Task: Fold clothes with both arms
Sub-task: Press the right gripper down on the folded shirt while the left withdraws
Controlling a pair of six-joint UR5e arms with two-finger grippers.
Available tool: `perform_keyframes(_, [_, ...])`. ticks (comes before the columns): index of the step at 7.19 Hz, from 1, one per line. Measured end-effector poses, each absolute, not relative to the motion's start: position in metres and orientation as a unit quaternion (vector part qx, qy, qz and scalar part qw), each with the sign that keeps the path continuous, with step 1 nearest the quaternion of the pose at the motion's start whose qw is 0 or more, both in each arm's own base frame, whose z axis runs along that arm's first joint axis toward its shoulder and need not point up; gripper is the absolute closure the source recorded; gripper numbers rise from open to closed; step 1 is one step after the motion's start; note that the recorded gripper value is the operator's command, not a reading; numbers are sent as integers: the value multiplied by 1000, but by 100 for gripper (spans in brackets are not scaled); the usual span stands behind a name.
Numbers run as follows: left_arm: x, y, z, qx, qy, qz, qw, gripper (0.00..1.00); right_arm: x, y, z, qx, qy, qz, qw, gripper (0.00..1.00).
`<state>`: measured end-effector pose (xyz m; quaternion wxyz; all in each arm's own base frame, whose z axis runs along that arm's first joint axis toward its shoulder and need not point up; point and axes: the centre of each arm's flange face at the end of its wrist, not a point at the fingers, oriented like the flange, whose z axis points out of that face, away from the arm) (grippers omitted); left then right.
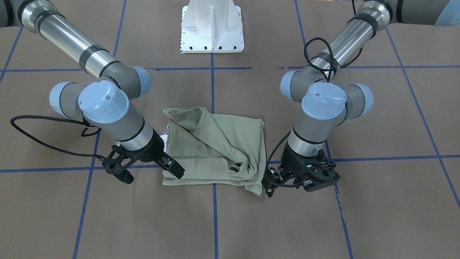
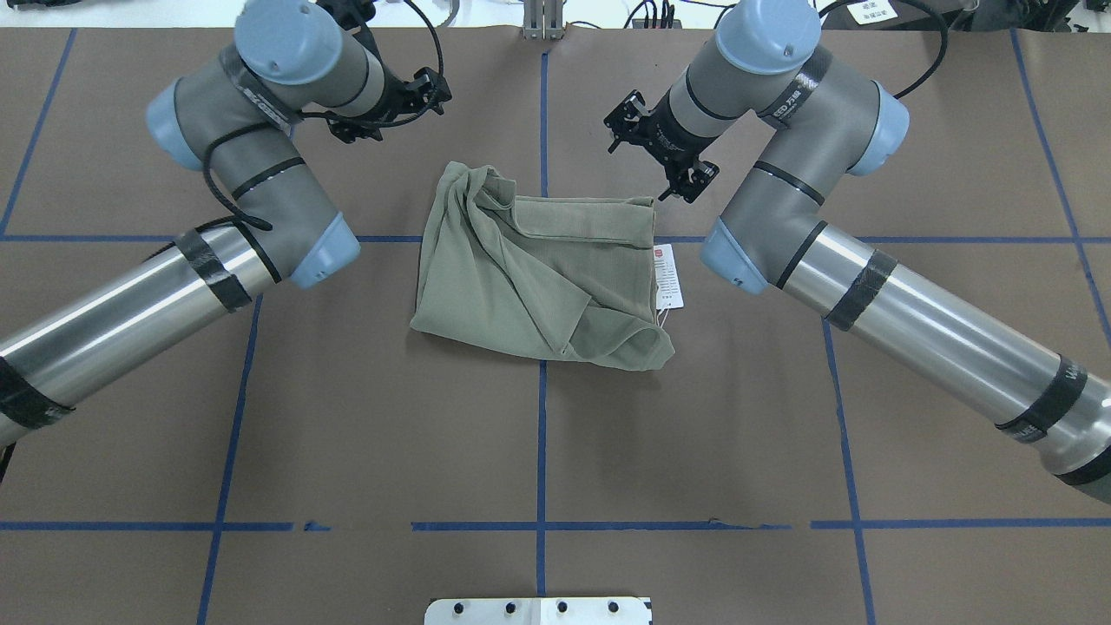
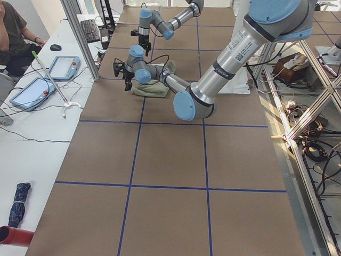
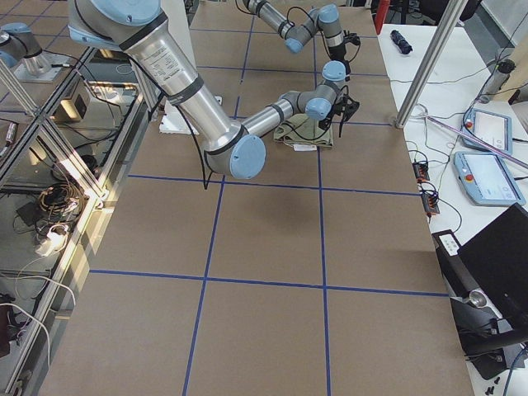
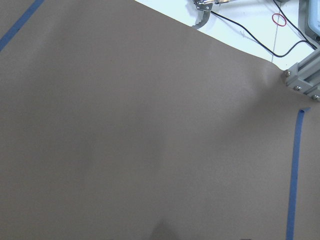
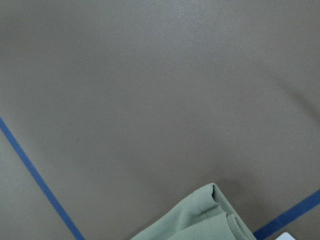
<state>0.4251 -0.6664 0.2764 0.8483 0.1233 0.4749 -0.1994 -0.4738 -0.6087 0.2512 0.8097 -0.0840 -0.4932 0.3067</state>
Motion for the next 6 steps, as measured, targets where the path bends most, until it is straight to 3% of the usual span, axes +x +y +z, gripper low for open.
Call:
perform_keyframes(4, [300, -670, 335, 142, 477, -127, 858, 0, -568, -465, 200, 8, -425, 131, 896, 2])
perform_keyframes(5, [291, -671, 341, 145, 474, -125, 859, 0, -584, -436, 197, 29, -408, 92, 908, 8])
perform_keyframes(6, [287, -670, 346, 145, 473, -125, 860, 0, -597, -416, 199, 46, -395, 65, 915, 21])
